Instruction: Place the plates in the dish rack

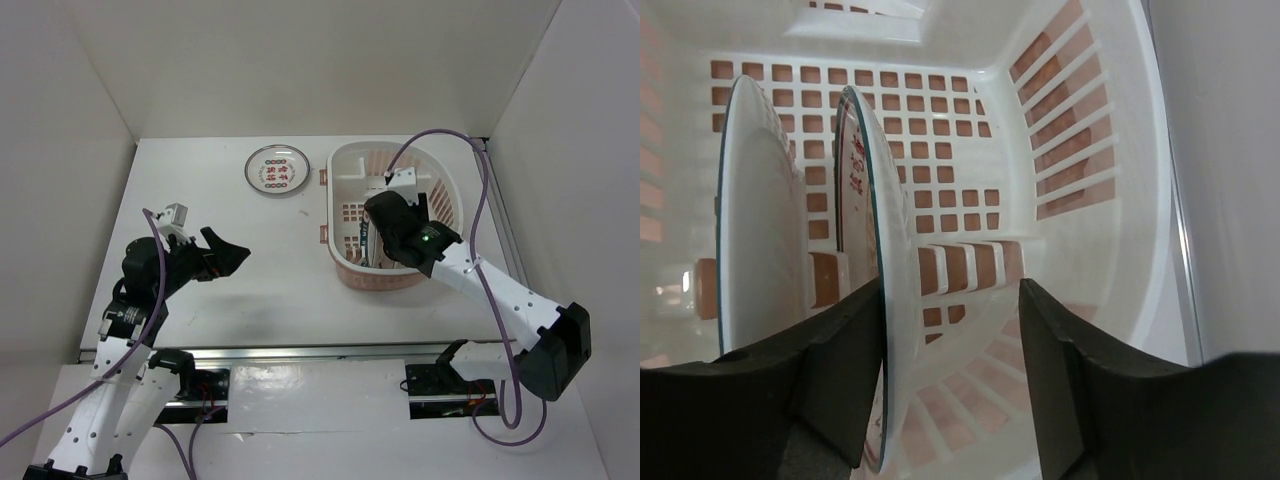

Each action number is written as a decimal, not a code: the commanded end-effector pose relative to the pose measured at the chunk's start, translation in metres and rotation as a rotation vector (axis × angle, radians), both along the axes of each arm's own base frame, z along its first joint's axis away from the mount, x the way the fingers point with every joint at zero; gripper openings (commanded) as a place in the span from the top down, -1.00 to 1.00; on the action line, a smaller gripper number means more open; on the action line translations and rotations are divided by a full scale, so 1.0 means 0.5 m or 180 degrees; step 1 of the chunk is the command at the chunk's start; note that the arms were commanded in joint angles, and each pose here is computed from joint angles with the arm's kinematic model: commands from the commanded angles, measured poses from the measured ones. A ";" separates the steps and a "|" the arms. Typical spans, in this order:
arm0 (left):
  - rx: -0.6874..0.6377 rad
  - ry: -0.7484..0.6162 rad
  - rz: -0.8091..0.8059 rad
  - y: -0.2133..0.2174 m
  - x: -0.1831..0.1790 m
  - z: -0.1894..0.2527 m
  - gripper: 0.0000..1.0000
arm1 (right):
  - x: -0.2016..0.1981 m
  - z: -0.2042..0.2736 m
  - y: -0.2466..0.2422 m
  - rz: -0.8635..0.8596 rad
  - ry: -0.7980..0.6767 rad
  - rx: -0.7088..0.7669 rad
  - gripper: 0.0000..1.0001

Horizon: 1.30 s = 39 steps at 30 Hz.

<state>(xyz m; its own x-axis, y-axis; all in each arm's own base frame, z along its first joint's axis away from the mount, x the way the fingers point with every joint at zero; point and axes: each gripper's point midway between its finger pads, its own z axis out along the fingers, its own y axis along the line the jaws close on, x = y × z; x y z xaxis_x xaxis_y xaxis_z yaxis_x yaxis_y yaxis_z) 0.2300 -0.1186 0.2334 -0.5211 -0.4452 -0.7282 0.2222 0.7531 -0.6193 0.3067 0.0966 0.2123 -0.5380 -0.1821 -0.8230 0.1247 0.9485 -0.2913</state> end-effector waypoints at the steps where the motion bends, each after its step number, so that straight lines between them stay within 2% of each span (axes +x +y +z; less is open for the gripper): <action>1: -0.0015 -0.0297 0.0013 0.001 0.008 0.053 -1.00 | 0.002 0.073 0.001 -0.0156 -0.0267 0.0120 -0.26; 2: -0.0015 -0.0297 0.0013 0.001 0.008 0.053 -1.00 | -0.008 0.078 -0.003 -0.0191 -0.0255 0.0078 -0.31; 3: -0.0015 -0.0297 0.0013 0.001 0.008 0.053 -1.00 | -0.010 0.087 -0.008 -0.0229 -0.0270 0.0078 -0.47; 6: -0.0017 -0.0198 0.0053 0.003 0.011 0.037 -1.00 | -0.026 0.134 -0.007 -0.0320 -0.0347 0.0113 -0.79; 7: -0.0017 -0.0197 0.0053 0.003 0.011 0.037 -1.00 | -0.031 0.147 -0.014 -0.0375 -0.0369 0.0129 -1.00; 13: -0.0086 0.0030 0.0184 0.005 0.041 0.008 -1.00 | -0.064 0.244 -0.005 -0.0417 -0.0585 0.0346 -1.00; 14: -0.0137 -0.0006 0.0227 0.005 0.056 0.015 -1.00 | -0.074 0.257 0.008 -0.0318 -0.0627 0.0418 -1.00; 16: -0.0352 0.0221 0.0281 -0.006 0.078 -0.022 -1.00 | -0.078 0.295 0.050 -0.0018 -0.0775 0.0721 -1.00; 17: -0.0453 0.0239 0.0277 -0.013 0.089 -0.028 -1.00 | -0.086 0.278 0.090 0.0279 -0.0721 0.0753 -1.00; 18: -0.0713 0.0109 0.0276 -0.025 0.112 -0.005 -1.00 | -0.093 0.311 0.150 0.0827 -0.0803 0.1088 -1.00; 19: -0.0781 0.0307 0.0323 -0.029 0.129 -0.054 -1.00 | -0.103 0.284 0.190 0.1193 -0.0729 0.1148 -1.00; 22: -0.1113 0.0289 0.0385 -0.043 0.187 -0.072 -1.00 | -0.164 0.340 0.296 0.2312 -0.0900 0.1820 -1.00; 23: -0.1135 0.0503 0.0407 -0.050 0.214 -0.123 -1.00 | -0.172 0.332 0.313 0.2453 -0.0852 0.1869 -1.00; 25: -0.1317 0.0353 0.0401 -0.058 0.257 -0.120 -1.00 | -0.196 0.328 0.330 0.2659 -0.0760 0.1966 -1.00; 28: -0.1352 0.0542 0.0635 -0.050 0.305 -0.197 -1.00 | -0.219 0.326 0.328 0.2771 -0.0749 0.2052 -1.00; 33: -0.1415 0.0420 0.0876 -0.048 0.385 -0.229 -1.00 | -0.227 0.329 0.315 0.2785 -0.0759 0.2021 -1.00; 38: -0.1463 0.0395 0.1110 -0.046 0.474 -0.275 -1.00 | -0.213 0.286 0.330 0.2829 -0.0614 0.1700 -1.00; 39: -0.1457 0.0537 0.1154 -0.049 0.486 -0.318 -1.00 | -0.213 0.286 0.330 0.2828 -0.0613 0.1699 -1.00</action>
